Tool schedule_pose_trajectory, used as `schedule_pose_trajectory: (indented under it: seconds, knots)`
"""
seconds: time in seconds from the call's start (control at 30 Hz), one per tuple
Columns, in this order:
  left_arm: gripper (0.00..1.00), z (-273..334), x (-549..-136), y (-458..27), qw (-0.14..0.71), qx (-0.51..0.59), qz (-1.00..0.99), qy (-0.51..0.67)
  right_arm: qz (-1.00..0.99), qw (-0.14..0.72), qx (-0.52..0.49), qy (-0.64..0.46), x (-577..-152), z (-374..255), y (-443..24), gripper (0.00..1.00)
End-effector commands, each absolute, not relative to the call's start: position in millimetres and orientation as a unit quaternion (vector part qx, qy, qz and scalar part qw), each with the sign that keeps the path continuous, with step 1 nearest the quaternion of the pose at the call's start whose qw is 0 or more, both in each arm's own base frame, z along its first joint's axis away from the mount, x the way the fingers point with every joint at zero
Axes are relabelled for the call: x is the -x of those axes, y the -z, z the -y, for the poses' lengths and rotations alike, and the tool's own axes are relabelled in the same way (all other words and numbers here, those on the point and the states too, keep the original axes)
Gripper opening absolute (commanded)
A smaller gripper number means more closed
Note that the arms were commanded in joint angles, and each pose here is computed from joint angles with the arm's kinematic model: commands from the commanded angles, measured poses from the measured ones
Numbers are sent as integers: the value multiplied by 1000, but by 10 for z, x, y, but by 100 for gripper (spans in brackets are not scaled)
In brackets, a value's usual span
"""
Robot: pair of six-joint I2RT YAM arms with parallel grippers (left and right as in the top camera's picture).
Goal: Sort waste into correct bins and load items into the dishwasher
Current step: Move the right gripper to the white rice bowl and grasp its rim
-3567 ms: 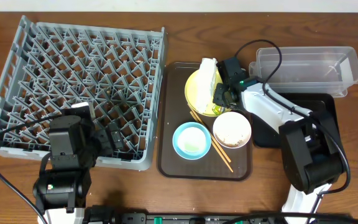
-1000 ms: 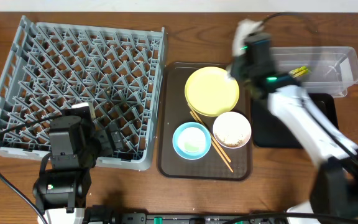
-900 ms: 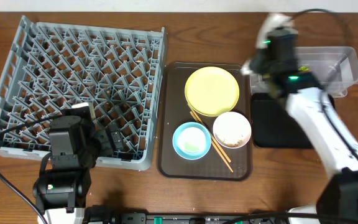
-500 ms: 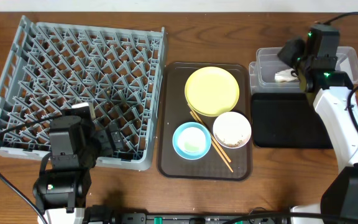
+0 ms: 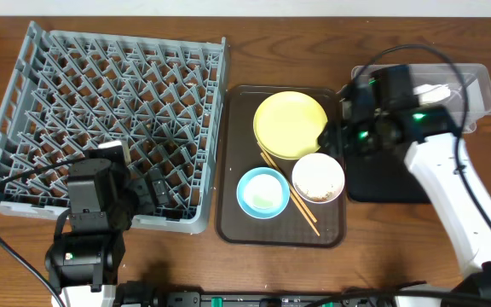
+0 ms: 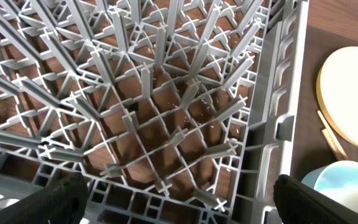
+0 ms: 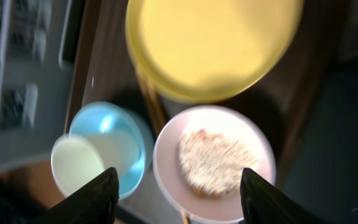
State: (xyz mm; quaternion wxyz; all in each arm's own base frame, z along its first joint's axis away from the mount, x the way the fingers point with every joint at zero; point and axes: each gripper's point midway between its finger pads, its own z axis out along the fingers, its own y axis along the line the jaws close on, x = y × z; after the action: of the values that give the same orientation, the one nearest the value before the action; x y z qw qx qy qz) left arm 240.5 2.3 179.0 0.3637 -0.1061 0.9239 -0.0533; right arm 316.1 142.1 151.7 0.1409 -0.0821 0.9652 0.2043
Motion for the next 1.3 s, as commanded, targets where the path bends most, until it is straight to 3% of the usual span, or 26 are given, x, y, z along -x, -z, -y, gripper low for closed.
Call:
schedule_pose_trajectory:
  seconds: [0.0,0.3,0.5,0.7,0.87,1.0,1.27]
  knots:
    - [98,6,-2428,-1885,374,105,-919,61,-975,117,111,-153,-2988,-1554,-1312,60]
    - [98,6,-2426,-1880,373,105,-920,61,-991,108,42,-68,-2927,-1799,-880,56]
    - [98,7,-2413,-1868,370,105,-921,61,-996,76,4,-50,-2913,-1851,-584,42]
    - [98,7,-2413,-1866,370,105,-921,61,-998,52,-26,-36,-2927,-1858,-313,34]
    - [98,7,-2414,-1867,370,105,-921,61,-998,47,-26,-36,-2936,-1874,-240,33]
    - [98,7,-2414,-1867,370,105,-921,61,-998,44,-25,-35,-2922,-1875,-234,24]
    - [98,7,-2414,-1867,370,105,-921,61,-999,41,-11,-31,-2855,-1940,-226,20]
